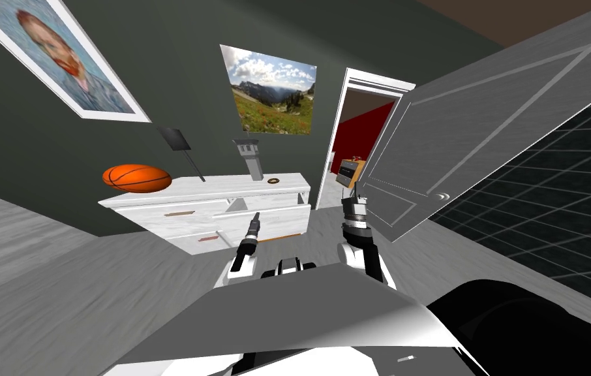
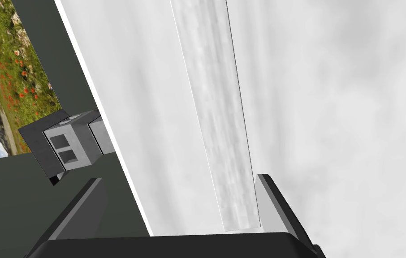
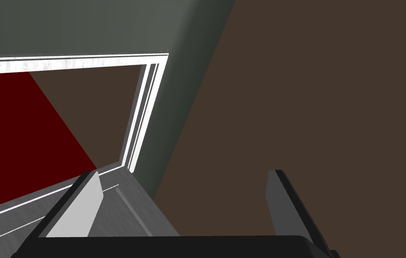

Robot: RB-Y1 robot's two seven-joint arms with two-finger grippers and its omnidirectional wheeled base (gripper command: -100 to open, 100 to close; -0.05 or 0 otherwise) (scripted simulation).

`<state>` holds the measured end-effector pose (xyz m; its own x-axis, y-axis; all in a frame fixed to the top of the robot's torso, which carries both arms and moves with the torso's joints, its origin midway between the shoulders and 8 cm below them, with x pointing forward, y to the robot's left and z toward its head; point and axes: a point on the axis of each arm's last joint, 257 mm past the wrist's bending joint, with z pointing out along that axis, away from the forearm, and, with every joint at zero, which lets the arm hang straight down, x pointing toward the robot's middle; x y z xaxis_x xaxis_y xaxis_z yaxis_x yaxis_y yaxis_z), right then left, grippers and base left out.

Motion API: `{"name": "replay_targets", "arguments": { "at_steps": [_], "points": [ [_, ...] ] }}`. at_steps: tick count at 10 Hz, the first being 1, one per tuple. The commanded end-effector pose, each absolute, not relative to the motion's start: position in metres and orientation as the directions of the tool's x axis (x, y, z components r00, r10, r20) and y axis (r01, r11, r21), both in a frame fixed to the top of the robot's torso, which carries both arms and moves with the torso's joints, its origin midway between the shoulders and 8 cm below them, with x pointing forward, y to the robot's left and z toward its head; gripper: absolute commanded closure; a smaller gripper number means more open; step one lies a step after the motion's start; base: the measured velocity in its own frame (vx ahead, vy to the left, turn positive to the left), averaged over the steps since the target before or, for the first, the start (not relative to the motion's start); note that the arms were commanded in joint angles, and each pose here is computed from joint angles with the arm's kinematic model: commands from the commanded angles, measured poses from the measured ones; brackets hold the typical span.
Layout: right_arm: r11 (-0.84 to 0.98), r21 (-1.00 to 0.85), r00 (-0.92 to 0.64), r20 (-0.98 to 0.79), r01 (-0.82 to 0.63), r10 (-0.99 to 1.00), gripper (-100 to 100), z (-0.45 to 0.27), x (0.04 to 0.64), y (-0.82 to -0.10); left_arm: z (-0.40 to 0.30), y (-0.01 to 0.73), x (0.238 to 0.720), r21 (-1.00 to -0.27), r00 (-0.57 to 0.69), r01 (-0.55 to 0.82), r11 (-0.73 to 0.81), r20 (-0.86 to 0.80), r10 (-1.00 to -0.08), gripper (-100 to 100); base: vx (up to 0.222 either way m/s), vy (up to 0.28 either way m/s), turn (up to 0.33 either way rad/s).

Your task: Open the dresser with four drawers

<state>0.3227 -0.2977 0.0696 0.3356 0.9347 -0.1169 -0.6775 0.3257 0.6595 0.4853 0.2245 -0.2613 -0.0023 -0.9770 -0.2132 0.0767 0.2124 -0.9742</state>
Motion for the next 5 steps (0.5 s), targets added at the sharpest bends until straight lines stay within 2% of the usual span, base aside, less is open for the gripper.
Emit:
{"name": "replay_targets", "arguments": {
  "at_steps": [1, 5],
  "points": [
    [0.326, 0.659, 0.336, -0.117, -0.677, 0.935, 0, 0.0696, 0.3227, -0.2977, -0.2628, 0.2246, 0.4848, -0.974, -0.003, 0.073, 0.212, -0.213, -0.977, 0, 0.0, 0.0, 0.0],
    [0.326, 0.659, 0.336, -0.117, -0.677, 0.935, 0, 0.0696, 0.3227, -0.2977, -0.2653, 0.225, 0.4842, -0.975, -0.003, 0.067, 0.212, -0.213, -0.977, 0, 0.0, 0.0, 0.0]
  ]
}}
